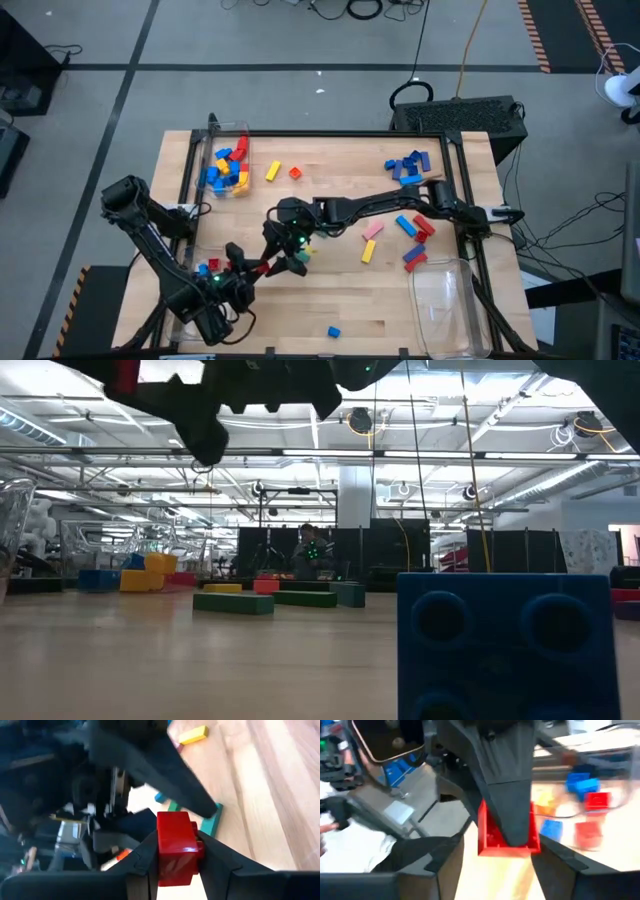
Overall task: Sort blocks by size
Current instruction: Put the red four stud game piece into the bottom left transparent bin
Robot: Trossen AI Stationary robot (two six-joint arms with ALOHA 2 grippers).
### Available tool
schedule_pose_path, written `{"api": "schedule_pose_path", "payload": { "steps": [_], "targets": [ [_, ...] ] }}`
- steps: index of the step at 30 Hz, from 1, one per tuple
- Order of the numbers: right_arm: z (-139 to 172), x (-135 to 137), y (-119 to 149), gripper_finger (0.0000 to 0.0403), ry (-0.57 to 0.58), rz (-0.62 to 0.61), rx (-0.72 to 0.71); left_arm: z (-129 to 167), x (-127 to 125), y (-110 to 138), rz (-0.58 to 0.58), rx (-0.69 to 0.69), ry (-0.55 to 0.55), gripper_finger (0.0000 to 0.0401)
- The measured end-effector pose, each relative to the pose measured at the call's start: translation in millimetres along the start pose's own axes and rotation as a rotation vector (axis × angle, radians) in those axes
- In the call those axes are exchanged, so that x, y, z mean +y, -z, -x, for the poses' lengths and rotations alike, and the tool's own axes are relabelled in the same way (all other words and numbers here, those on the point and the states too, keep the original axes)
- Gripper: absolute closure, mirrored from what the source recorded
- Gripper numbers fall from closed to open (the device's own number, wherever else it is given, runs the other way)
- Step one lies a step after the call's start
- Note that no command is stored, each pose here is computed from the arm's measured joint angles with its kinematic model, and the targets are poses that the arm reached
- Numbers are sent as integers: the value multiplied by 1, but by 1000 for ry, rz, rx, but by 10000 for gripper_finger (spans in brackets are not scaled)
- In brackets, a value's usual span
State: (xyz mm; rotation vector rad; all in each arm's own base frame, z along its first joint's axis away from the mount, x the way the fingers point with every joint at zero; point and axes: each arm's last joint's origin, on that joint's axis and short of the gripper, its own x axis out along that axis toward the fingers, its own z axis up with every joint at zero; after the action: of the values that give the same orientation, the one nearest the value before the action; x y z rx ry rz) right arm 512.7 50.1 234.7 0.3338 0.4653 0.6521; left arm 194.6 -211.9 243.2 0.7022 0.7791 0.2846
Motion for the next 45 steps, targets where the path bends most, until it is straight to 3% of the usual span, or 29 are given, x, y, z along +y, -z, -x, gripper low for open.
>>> {"api": "schedule_pose_path", "payload": {
  "steps": [3, 7, 10, 17, 28, 38, 45],
  "targets": [
    [12, 0, -4, 177, 104, -11, 28, 1, 3, 7, 90, 74, 14, 295],
    [27, 1, -1, 169, 419, 32, 135, 10, 13, 9, 266, 193, 43, 300],
    [30, -4, 10, 168, 551, 49, 241, 18, 21, 10, 363, 340, 85, 300],
    [27, -9, 33, 168, 556, 29, 324, 41, 23, 17, 482, 599, 176, 298],
    [24, -20, 74, 167, 523, -51, 382, 65, -1, 45, 598, 654, 158, 297],
    [30, -7, 63, 167, 509, -32, 367, 51, -25, 63, 650, 643, 199, 285],
    [58, 17, 39, 167, 583, 38, 391, 50, -20, 67, 705, 615, 171, 200]
  ]
}}
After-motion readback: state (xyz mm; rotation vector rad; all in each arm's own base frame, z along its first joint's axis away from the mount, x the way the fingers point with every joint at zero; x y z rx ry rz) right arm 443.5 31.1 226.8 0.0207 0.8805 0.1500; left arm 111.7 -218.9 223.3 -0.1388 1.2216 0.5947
